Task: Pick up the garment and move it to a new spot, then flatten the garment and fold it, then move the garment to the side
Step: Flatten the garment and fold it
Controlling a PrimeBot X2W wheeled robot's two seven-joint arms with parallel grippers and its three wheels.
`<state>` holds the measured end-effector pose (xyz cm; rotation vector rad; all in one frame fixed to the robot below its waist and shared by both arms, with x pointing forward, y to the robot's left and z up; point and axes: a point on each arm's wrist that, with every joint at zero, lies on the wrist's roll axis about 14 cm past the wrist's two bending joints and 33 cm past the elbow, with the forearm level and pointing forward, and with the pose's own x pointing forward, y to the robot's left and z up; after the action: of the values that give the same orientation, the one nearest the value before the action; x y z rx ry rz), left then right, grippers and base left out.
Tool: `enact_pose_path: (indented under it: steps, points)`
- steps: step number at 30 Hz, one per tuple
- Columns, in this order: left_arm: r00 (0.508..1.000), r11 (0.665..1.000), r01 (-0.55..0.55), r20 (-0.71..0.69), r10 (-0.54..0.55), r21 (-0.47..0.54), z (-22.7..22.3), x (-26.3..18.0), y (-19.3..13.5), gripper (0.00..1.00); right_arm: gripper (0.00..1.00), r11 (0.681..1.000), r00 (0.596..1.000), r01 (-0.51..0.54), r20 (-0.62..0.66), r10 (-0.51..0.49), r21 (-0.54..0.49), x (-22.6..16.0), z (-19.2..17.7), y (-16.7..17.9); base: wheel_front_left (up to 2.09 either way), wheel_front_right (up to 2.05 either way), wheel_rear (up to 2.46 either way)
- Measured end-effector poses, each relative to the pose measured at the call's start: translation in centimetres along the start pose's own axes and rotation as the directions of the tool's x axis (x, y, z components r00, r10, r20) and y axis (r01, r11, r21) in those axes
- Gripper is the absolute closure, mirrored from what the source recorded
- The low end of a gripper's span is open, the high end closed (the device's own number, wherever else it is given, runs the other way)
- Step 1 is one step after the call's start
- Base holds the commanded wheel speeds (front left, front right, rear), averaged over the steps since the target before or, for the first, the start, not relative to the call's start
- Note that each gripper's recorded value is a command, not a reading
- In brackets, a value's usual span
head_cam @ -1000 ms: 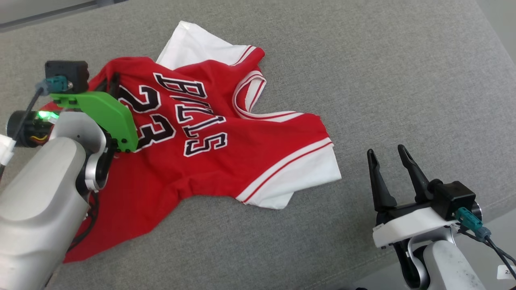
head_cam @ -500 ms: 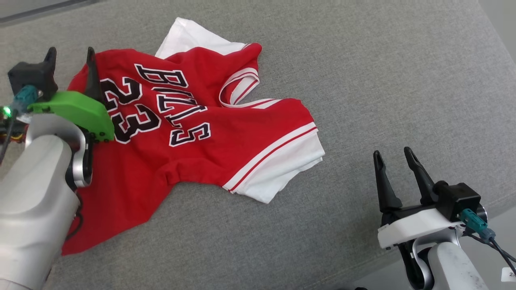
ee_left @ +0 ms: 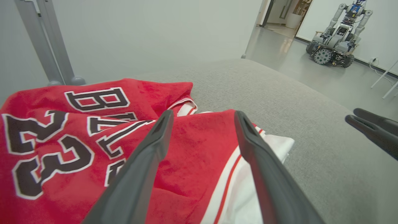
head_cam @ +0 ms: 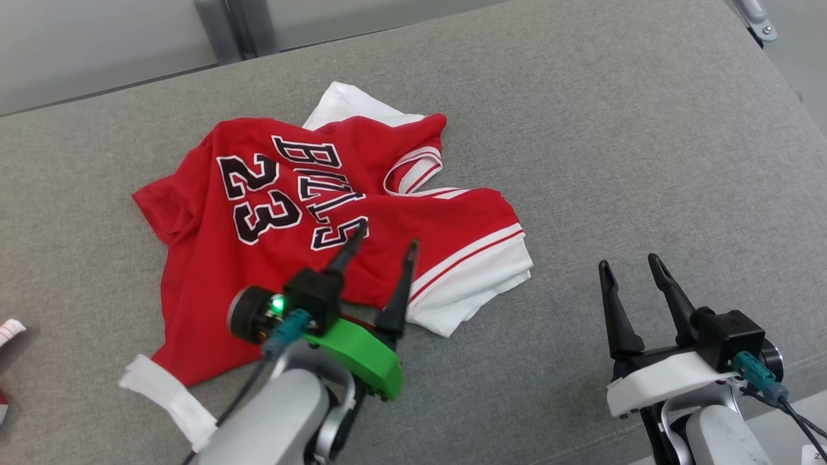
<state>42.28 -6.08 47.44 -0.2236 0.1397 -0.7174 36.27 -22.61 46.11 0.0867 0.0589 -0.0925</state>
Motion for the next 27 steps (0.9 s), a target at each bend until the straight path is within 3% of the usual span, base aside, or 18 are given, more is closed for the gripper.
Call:
enact_pose_path:
  steps: [7,13,19,20,21,22,23,24,27]
  points:
    - [0.957,0.976,0.217,-0.197,-0.212,0.003,-4.8,-0.6,-6.8,0.0,0.0,1.0,1.0,0.005,-0.004,-0.005,-0.003,-0.3,-0.1,-0.1,0.0,0.0,0.0]
    - [0.89,0.953,0.302,-0.366,-0.273,0.023,-9.1,-0.5,-8.0,0.0,0.0,0.998,0.998,0.059,-0.02,-0.059,-0.004,-1.1,-0.4,-1.8,0.0,0.0,0.0]
    - [0.861,0.959,0.28,-0.453,-0.231,0.044,-11.9,-0.4,-6.5,0.0,0.0,0.996,0.995,0.093,-0.038,-0.093,-0.005,-1.6,-0.9,-2.8,0.0,0.0,0.0]
    - [0.859,0.96,0.274,-0.462,-0.221,0.051,-12.2,-0.3,-6.2,0.14,0.0,0.995,0.995,0.096,-0.04,-0.096,-0.004,-1.6,-0.9,-2.9,0.0,0.0,0.0]
    - [0.861,0.962,0.269,-0.461,-0.216,0.051,-12.3,-0.2,-6.0,0.38,0.0,0.995,0.994,0.098,-0.042,-0.098,-0.004,-1.7,-1.0,-2.9,0.0,0.0,0.0]
    - [0.859,0.963,0.265,-0.465,-0.212,0.05,-12.5,-0.2,-5.9,0.55,0.0,0.995,0.994,0.097,-0.043,-0.097,-0.002,-1.6,-1.0,-2.9,0.0,0.0,0.0]
    - [0.86,0.964,0.262,-0.466,-0.209,0.052,-12.6,-0.2,-5.7,0.87,0.0,0.995,0.995,0.095,-0.043,-0.095,-0.001,-1.6,-1.0,-2.8,0.0,0.0,0.0]
    - [0.863,0.965,0.256,-0.462,-0.206,0.05,-12.5,-0.1,-5.5,1.0,0.0,0.996,0.995,0.091,-0.043,-0.091,0.0,-1.5,-1.0,-2.7,0.0,0.0,0.0]
    - [0.868,0.969,0.246,-0.446,-0.217,0.008,-12.2,0.0,-5.6,1.0,0.0,0.996,0.995,0.088,-0.039,-0.088,0.001,-1.4,-1.0,-2.6,0.0,0.0,0.0]
